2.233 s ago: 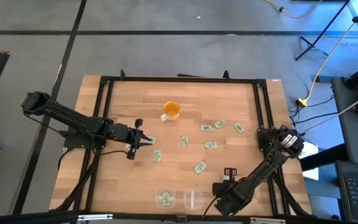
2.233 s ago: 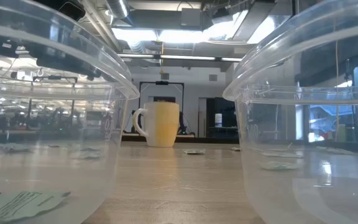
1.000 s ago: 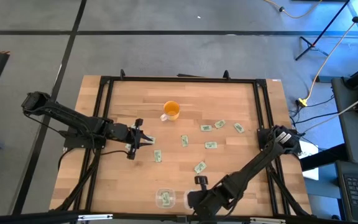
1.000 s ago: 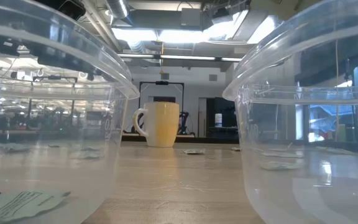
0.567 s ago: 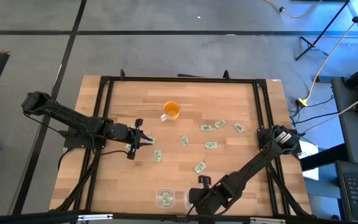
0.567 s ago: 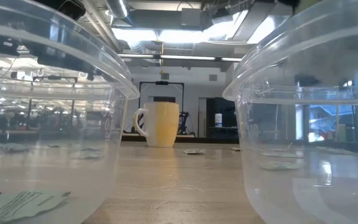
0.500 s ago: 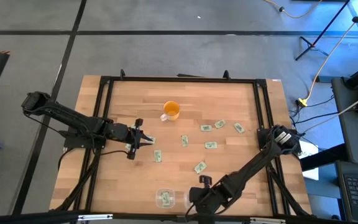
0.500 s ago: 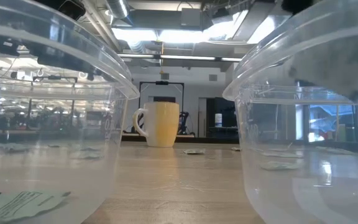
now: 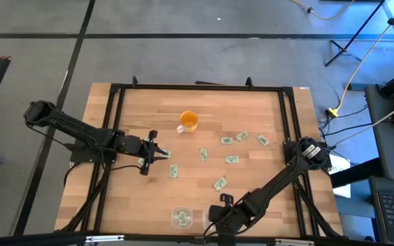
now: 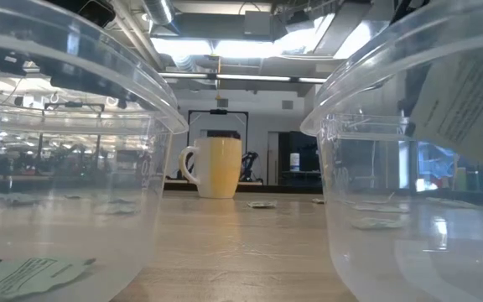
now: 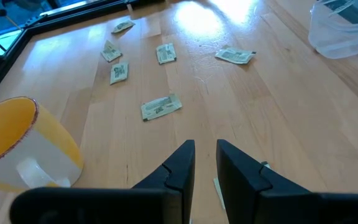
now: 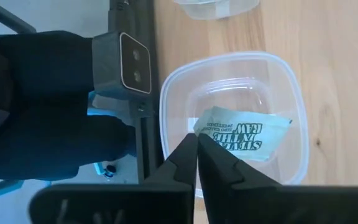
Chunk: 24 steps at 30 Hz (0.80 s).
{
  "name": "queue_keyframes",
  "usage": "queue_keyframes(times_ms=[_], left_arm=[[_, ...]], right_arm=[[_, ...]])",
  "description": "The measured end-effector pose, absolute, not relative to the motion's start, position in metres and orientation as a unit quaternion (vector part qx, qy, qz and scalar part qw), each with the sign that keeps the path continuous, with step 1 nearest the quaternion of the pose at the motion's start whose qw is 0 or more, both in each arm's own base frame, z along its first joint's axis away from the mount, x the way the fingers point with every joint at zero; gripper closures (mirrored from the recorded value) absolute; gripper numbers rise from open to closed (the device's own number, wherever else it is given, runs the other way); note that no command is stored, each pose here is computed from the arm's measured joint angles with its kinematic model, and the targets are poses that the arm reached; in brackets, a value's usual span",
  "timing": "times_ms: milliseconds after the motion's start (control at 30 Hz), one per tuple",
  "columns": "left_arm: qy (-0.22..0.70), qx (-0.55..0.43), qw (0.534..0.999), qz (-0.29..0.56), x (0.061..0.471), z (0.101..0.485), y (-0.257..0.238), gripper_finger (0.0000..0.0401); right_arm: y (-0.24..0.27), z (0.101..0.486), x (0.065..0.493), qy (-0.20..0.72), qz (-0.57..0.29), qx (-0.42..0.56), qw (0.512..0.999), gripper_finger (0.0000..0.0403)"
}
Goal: Pick and place items into bin
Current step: Put the green stevia packet into the right transparent bin
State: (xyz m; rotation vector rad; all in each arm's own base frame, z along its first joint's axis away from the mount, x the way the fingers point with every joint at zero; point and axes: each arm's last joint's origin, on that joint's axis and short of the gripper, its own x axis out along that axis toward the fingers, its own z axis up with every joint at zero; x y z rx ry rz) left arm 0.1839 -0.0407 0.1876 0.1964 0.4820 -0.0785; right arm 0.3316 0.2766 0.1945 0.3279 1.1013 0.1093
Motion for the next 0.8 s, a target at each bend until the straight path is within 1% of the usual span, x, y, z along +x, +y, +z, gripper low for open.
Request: queue_keyframes(times_ms=[200, 400, 533, 600, 733, 800], left_arm=[[0.238, 0.096, 0.966, -0.039, 0.184, 0.188, -0.041, 0.0340], [0.238, 0.096, 0.966, -0.041, 0.184, 0.188, -0.041, 0.0340], [0.238, 0.097, 0.966, -0.041, 0.184, 0.188, -0.041, 0.0340], [0.238, 0.096, 0.966, -0.041, 0.184, 0.188, -0.041, 0.0340], [0.238, 0.097, 0.965, -0.041, 0.184, 0.188, -0.041, 0.0340], [0.238, 0.097, 0.966, -0.041, 0.184, 0.188, -0.041, 0.0340]], right_arm=[[0.276, 0.195, 0.332, 0.521, 0.050, 0.157, 0.838, 0.0374], [0.276, 0.195, 0.332, 0.521, 0.050, 0.156, 0.838, 0.0343], [0.274, 0.203, 0.334, 0.523, 0.048, 0.144, 0.839, 0.0326], [0.270, 0.209, 0.337, 0.530, 0.032, 0.138, 0.836, 0.0323], [0.256, 0.224, 0.337, 0.548, -0.029, 0.103, 0.830, 0.0323], [0.248, 0.230, 0.335, 0.569, -0.054, 0.093, 0.815, 0.0322]])
